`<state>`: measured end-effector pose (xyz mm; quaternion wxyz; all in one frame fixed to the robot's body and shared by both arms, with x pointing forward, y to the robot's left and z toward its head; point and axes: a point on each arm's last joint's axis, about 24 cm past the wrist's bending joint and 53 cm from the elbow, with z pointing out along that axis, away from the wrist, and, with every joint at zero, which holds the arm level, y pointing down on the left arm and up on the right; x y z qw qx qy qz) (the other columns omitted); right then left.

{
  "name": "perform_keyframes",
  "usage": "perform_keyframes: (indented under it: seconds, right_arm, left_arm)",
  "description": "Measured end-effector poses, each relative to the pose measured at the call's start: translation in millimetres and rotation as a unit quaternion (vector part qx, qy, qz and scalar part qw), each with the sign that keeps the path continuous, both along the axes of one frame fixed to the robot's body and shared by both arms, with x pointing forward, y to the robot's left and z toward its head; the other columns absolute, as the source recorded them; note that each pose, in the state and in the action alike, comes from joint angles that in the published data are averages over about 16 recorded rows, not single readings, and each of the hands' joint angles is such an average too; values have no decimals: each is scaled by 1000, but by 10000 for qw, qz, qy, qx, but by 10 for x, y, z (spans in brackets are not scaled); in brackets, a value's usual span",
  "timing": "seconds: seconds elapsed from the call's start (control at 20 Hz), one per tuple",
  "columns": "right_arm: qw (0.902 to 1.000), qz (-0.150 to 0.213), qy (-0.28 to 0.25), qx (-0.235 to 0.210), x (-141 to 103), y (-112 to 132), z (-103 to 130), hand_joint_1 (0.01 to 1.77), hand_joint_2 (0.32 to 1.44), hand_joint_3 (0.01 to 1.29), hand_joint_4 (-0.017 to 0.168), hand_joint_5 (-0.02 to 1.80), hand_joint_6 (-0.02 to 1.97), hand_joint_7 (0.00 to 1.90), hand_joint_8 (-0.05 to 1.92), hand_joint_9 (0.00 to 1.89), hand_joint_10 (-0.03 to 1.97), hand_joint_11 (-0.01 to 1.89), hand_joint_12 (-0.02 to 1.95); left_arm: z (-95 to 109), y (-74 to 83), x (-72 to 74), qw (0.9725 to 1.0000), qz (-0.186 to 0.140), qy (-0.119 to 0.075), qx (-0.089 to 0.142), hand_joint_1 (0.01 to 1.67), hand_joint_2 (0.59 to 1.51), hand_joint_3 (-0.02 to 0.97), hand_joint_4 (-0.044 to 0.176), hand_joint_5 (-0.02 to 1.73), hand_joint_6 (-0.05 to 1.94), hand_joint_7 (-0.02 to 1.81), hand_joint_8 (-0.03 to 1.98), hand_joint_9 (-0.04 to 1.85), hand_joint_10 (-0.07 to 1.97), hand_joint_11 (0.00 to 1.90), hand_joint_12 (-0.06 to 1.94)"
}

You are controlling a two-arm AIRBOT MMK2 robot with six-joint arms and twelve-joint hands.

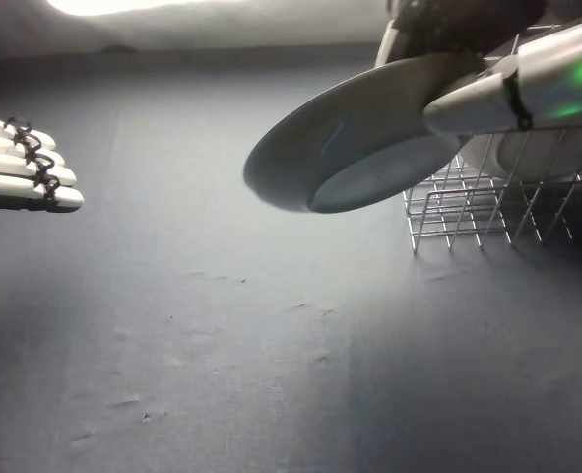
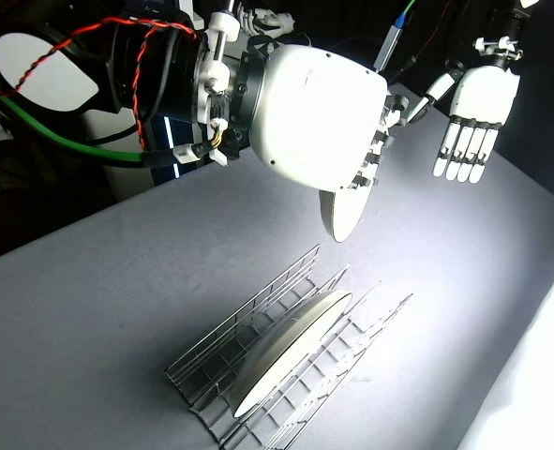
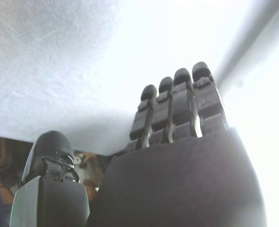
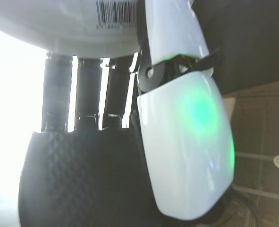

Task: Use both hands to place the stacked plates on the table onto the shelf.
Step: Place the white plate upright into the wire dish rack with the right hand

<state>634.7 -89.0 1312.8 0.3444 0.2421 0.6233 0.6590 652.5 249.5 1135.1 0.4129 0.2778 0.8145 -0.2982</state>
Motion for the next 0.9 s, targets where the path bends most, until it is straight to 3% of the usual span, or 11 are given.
perform_keyframes:
  seconds: [0.9]
  right_arm:
    - [9973,-674,70,-271,185,-639,-96,1413,968,12,-5,1004,663,1181,503,1072,942,918,1088]
  left_arm:
    - [-18,-138,-52,9999,-129,38,-65,23,1136,21,-1,25,10,20,1,18,9,21,1]
